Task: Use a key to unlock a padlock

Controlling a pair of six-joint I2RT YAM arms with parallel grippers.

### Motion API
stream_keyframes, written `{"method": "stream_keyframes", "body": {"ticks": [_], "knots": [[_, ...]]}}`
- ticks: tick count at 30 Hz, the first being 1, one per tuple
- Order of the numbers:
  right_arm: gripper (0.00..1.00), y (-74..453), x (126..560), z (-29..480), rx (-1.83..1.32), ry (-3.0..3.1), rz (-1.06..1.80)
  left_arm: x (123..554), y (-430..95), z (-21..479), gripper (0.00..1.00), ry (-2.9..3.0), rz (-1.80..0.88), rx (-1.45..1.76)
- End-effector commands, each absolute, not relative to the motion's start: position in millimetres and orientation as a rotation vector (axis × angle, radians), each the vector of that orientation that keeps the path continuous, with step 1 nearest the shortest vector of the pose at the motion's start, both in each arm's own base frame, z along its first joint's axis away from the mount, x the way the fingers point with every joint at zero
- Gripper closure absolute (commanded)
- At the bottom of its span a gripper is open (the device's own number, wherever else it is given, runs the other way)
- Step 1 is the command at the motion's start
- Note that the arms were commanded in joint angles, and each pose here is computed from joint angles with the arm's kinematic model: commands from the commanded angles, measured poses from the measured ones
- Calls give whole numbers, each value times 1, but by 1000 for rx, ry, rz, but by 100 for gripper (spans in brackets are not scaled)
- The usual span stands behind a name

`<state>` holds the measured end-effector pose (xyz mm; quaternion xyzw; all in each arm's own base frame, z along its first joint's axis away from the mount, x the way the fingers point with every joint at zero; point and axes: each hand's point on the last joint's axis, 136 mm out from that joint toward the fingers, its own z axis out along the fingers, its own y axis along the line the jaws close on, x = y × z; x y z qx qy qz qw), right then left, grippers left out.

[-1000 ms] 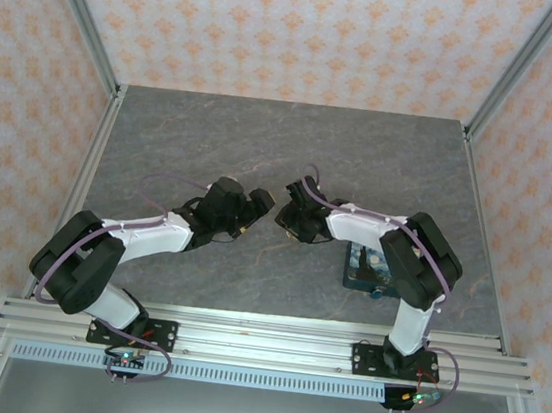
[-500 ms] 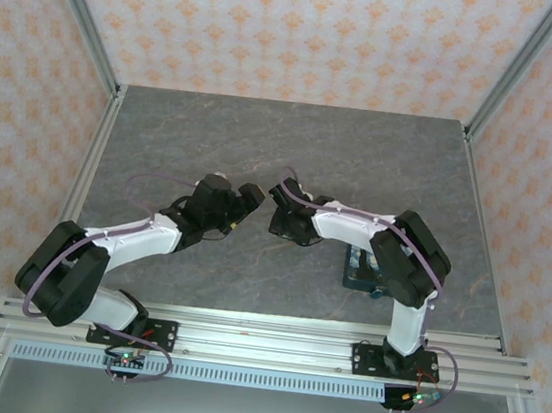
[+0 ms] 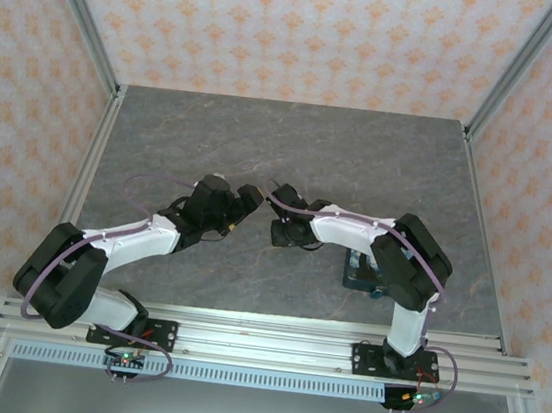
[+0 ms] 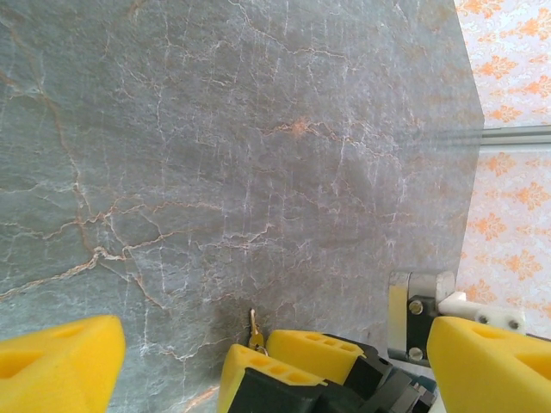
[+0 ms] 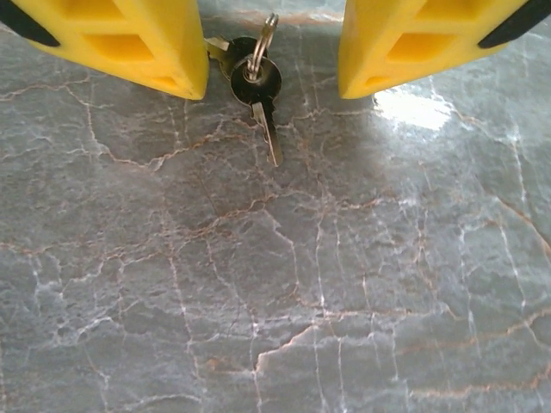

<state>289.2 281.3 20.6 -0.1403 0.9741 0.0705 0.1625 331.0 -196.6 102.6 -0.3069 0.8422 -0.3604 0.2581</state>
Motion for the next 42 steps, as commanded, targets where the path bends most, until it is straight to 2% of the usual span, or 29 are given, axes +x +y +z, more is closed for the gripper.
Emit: {"method": "stream_keyframes", "body": {"ticks": [1, 11, 15, 18, 23, 33, 42], "knots": [[57, 253, 263, 8, -569, 2857, 47, 331, -189, 104, 8, 2280, -947, -821], [69, 245, 264, -13, -500, 2875, -11, 331, -187, 102, 8, 2278, -928, -836], [81, 239, 266, -22, -438, 2873, -51, 331, -185, 98, 8, 2284, -911, -842], [100, 236, 265, -27, -404, 2869, -53, 331, -184, 95, 8, 2289, -898, -845], [100, 247, 264, -16, -392, 2836, 91, 330, -183, 90, 8, 2298, -886, -849], [100, 272, 273, 36, -241, 2723, 615, 329, -185, 91, 7, 2308, -890, -831], [100, 278, 273, 54, -130, 2628, 977, 330, -201, 88, 7, 2373, -939, -777]]}}
